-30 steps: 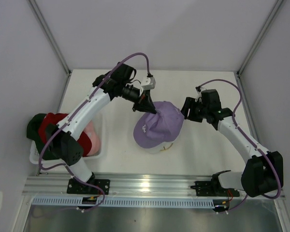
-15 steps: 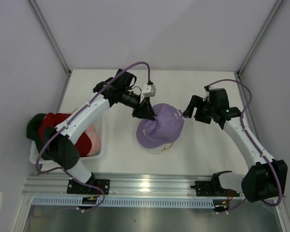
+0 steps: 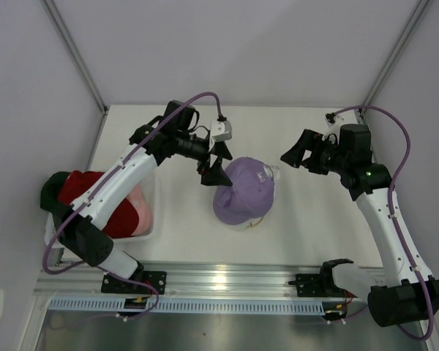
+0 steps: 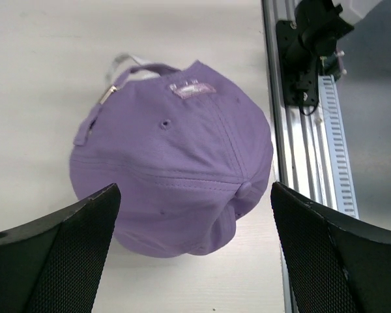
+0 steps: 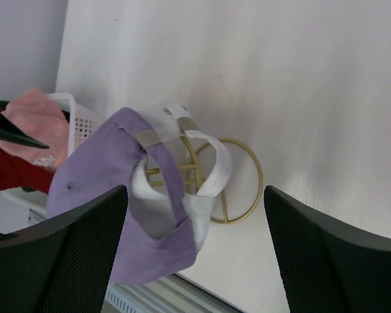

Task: Stack the hats

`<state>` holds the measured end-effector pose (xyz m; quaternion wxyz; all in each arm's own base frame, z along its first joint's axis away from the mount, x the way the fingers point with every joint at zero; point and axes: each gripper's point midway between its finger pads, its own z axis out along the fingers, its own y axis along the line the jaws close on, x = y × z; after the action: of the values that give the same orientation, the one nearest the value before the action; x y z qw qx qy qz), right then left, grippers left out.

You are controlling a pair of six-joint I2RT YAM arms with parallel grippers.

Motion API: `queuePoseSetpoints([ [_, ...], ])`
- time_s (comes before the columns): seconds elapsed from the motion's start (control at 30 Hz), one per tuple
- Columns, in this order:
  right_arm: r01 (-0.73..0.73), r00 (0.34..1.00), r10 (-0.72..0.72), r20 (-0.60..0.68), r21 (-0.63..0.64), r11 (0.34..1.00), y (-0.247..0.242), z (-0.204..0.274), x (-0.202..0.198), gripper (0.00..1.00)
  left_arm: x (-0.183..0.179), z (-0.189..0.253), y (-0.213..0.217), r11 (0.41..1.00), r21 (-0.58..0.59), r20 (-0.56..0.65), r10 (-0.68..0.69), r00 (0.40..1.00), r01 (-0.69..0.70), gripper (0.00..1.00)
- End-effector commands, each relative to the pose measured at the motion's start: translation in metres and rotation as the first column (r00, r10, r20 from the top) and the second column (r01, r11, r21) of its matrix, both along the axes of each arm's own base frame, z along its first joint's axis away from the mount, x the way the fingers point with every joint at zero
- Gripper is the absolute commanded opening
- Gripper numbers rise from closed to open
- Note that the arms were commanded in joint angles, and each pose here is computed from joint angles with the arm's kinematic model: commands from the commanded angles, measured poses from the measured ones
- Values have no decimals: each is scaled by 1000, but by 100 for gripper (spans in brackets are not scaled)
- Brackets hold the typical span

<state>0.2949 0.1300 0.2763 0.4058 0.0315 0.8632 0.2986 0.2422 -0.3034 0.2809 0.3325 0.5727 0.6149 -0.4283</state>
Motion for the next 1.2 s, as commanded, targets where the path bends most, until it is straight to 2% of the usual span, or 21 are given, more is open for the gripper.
queuePoseSetpoints([
  [0.0, -116, 990, 111, 89, 47, 992, 18, 20, -3, 89, -2, 47, 1, 994, -99, 112, 51, 992, -40, 99],
  [0.17, -172, 975, 174, 139, -25, 985, 30, 18, 0, 92, -1, 63, 10, 983, -145, 139, 132, 982, -111, 99],
  [0.27, -175, 980, 180, 79, -62, 983, 31, -4, 7, 89, 1, 72, 15, 972, -174, 140, 184, 973, -159, 99],
  [0.33, -172, 984, 175, 30, -81, 982, 29, -21, 11, 82, 2, 78, 18, 962, -185, 128, 224, 966, -198, 100],
  [0.5, -172, 985, 172, -10, -114, 978, 28, -42, 14, 81, -5, 87, 29, 949, -208, 153, 270, 951, -236, 100],
  [0.67, -207, 978, 208, -2, -94, 974, 39, -41, 12, 80, -6, 81, 36, 939, -216, 167, 307, 937, -269, 100],
  [0.93, -177, 984, 180, 14, -115, 977, 37, -37, 14, 80, -1, 58, 37, 924, -183, 62, 352, 934, -337, 99],
  [1.07, -117, 991, 125, 51, -137, 984, 28, -21, 17, 83, -5, 53, 34, 923, -199, 26, 341, 940, -330, 100],
  [1.17, -137, 987, 146, 68, -122, 983, 31, -13, 15, 83, -6, 51, 33, 922, -202, 13, 339, 941, -330, 100],
])
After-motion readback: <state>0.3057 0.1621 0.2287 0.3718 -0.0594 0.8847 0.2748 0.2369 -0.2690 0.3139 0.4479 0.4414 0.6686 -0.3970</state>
